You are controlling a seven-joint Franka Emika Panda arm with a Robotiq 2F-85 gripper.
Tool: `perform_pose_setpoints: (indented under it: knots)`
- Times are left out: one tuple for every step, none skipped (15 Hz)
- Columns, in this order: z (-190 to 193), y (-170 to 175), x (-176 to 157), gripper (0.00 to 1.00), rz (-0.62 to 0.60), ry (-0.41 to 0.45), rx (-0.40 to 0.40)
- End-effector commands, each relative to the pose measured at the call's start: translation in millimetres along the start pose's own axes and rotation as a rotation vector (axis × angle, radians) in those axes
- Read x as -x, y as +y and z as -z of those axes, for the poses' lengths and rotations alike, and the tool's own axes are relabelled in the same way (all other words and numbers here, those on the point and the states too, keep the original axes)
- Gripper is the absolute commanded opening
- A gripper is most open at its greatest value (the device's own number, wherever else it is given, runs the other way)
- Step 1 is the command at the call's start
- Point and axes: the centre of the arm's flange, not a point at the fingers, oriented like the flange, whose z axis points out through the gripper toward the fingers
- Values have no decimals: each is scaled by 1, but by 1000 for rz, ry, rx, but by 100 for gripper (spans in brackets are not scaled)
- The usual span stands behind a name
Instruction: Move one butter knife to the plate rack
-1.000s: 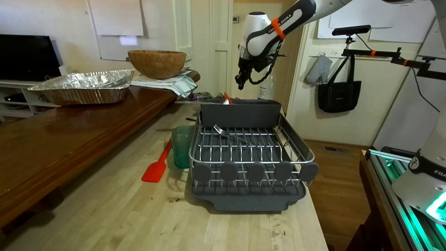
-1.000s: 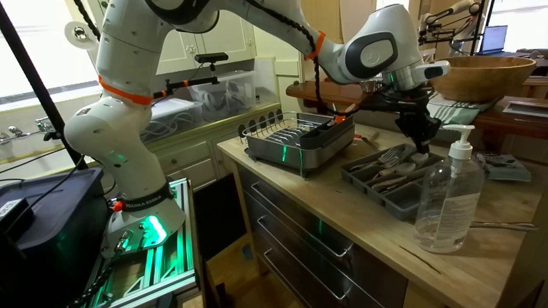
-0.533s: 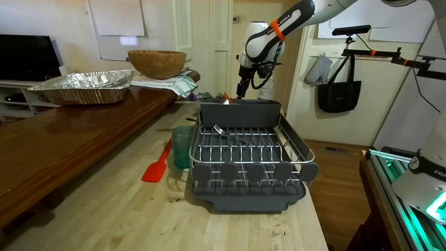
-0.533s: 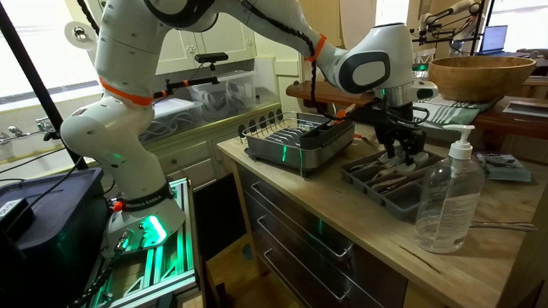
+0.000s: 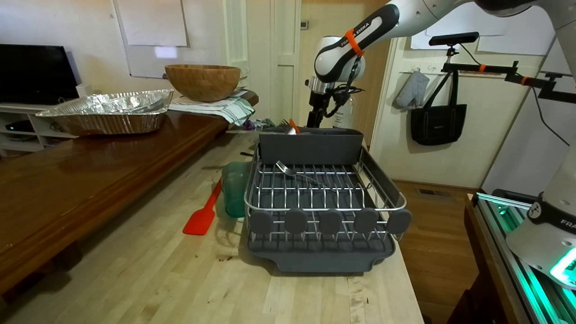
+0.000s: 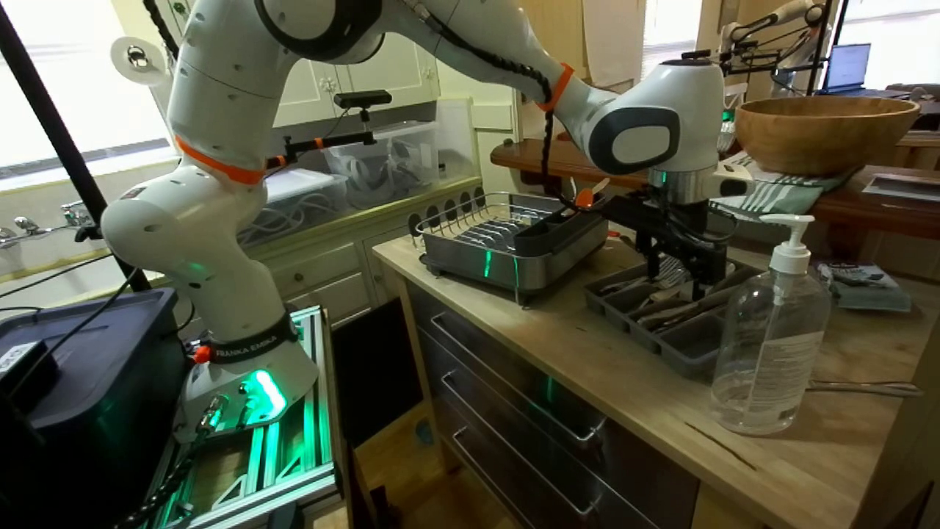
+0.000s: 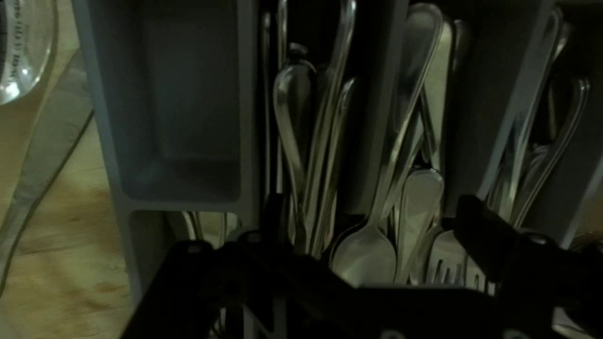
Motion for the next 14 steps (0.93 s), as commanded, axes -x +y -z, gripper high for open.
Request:
perform_pose_setpoints:
  knots:
    - [-13, 12, -23, 60, 3, -15, -90]
    - [-15, 13, -26, 59, -2, -19, -102]
    - [-17, 15, -29, 63, -12, -26, -116]
    - [-20, 20, -31, 64, -28, -31, -135]
    - [-22, 26, -32, 66, -45, -40, -149]
    - [-26, 32, -32, 68, -65, -52, -159]
    - [-28, 38, -31, 68, -81, -62, -172]
    - [-30, 43, -30, 68, -100, -70, -184]
    - [-31, 48, -29, 68, -114, -76, -193]
    - [-32, 52, -28, 66, -125, -82, -200]
    - [-33, 56, -28, 66, -133, -89, -200]
    - [-35, 59, -26, 64, -143, -96, -205]
    - [-36, 62, -25, 64, -153, -99, -211]
    - [-37, 65, -24, 64, -162, -100, -209]
